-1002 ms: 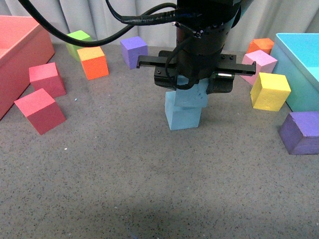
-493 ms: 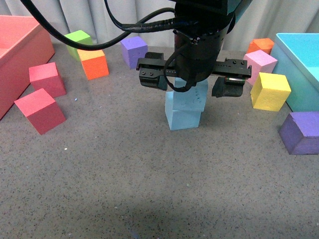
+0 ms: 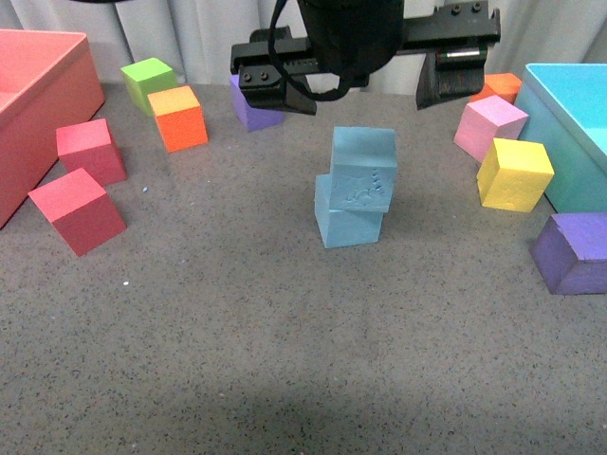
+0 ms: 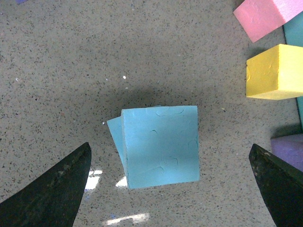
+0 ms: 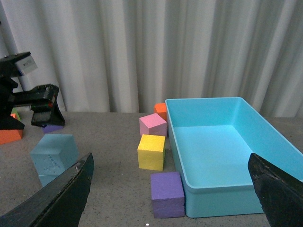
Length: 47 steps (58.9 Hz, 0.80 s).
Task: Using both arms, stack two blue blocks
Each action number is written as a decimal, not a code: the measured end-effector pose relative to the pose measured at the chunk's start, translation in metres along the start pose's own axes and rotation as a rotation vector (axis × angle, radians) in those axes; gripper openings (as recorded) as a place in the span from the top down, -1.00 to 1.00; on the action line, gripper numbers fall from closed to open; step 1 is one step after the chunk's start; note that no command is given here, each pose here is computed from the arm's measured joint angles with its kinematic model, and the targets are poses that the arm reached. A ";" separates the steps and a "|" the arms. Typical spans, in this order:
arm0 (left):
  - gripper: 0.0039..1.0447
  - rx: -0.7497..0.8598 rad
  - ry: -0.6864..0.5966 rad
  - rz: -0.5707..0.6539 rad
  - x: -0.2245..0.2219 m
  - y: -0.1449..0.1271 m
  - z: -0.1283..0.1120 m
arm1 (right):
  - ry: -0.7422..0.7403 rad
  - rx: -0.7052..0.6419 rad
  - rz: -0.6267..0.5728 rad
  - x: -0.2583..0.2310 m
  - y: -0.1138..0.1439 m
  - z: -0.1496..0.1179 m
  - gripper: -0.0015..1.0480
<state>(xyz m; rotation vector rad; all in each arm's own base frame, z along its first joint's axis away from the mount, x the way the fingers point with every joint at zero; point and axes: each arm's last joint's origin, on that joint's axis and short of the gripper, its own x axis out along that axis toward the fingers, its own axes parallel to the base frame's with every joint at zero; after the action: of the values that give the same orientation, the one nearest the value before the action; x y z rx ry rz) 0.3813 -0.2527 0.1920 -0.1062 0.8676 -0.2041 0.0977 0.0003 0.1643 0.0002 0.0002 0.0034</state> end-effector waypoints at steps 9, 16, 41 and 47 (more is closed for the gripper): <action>-0.52 0.084 -0.418 0.171 -0.005 0.024 -0.013 | 0.000 0.000 0.001 0.000 0.000 0.000 -0.81; -0.15 0.084 -0.716 0.178 -0.029 0.072 -0.041 | 0.000 0.000 -0.003 0.000 0.000 0.000 -0.81; 0.93 0.100 -0.848 0.190 -0.116 0.171 -0.121 | 0.000 0.000 0.000 0.000 0.000 0.000 -0.81; 0.93 0.103 -0.869 0.184 -0.125 0.181 -0.136 | 0.000 0.000 -0.001 0.000 0.000 0.000 -0.81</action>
<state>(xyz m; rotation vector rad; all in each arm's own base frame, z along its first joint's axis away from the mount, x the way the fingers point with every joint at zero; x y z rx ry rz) 0.2233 -0.0499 0.1658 -0.0114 -0.0019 -0.0164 0.0977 0.0002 0.1643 0.0002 0.0002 0.0027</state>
